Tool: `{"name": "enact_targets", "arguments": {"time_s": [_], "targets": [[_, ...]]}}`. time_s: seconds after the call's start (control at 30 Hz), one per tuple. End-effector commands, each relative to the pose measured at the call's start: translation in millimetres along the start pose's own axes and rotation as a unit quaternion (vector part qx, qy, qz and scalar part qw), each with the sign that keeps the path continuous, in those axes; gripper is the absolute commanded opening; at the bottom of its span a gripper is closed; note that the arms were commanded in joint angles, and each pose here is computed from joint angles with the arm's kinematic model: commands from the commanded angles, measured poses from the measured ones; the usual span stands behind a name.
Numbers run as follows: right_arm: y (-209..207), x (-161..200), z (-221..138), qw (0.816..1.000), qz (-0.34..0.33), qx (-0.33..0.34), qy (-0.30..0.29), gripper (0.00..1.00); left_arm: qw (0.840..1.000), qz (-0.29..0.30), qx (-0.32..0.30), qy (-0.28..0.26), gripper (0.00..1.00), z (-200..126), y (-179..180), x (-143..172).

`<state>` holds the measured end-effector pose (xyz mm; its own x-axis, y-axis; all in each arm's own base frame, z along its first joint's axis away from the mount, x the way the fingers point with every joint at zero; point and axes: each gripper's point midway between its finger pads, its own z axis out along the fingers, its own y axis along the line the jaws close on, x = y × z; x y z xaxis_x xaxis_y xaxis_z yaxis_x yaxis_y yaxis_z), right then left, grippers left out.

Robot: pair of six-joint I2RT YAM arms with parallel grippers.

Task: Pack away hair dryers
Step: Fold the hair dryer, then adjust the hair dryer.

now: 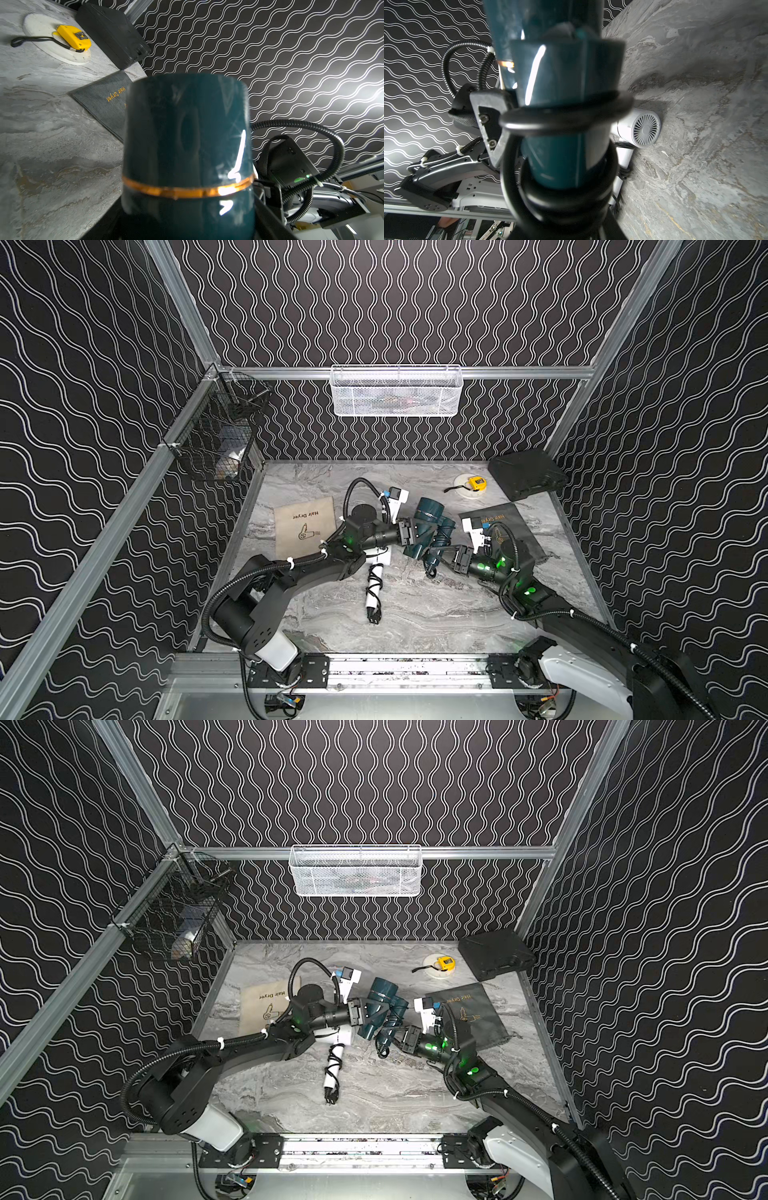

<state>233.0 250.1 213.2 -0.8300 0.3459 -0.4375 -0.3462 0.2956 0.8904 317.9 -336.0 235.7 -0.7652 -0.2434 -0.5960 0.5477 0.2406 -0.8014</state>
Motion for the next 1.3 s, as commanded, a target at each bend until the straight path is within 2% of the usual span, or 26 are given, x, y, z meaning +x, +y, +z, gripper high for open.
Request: {"name": "enact_targets", "arguments": {"time_s": [0.0, 0.1, 0.13, 0.27, 0.5, 0.8, 1.0, 1.27], "targets": [[55, -9, 2, 0.994, -0.054, -0.097, -0.014, 0.0, 0.999, 0.026, 0.037, -0.005, 0.0, 4, -23, 7], [48, -6, 4, 0.995, -0.05, -0.086, -0.012, 0.01, 0.999, 0.022, 0.031, 0.003, 0.0, 3, -19, 12], [43, -5, 4, 0.996, -0.049, -0.076, -0.013, 0.05, 0.999, 0.022, 0.027, 0.006, 0.0, 3, -18, 14], [16, -6, -8, 0.998, -0.04, -0.018, -0.045, 0.43, 0.999, 0.034, 0.01, 0.021, 0.0, 1, -17, 15], [-1, -11, -34, 0.995, -0.051, 0.037, -0.074, 0.68, 0.999, 0.018, 0.029, 0.016, 0.0, 4, -26, 2], [-4, -17, -40, 0.996, -0.04, 0.017, -0.08, 0.7, 0.996, -0.037, 0.083, -0.018, 0.0, 6, -37, -12], [6, -21, -34, 0.996, -0.051, -0.008, -0.075, 0.7, 0.996, -0.039, 0.075, -0.02, 0.0, 4, -35, -11], [11, -27, -26, 0.996, -0.054, -0.022, -0.072, 0.62, 0.995, -0.055, 0.075, -0.022, 0.0, 3, -26, -3]]}}
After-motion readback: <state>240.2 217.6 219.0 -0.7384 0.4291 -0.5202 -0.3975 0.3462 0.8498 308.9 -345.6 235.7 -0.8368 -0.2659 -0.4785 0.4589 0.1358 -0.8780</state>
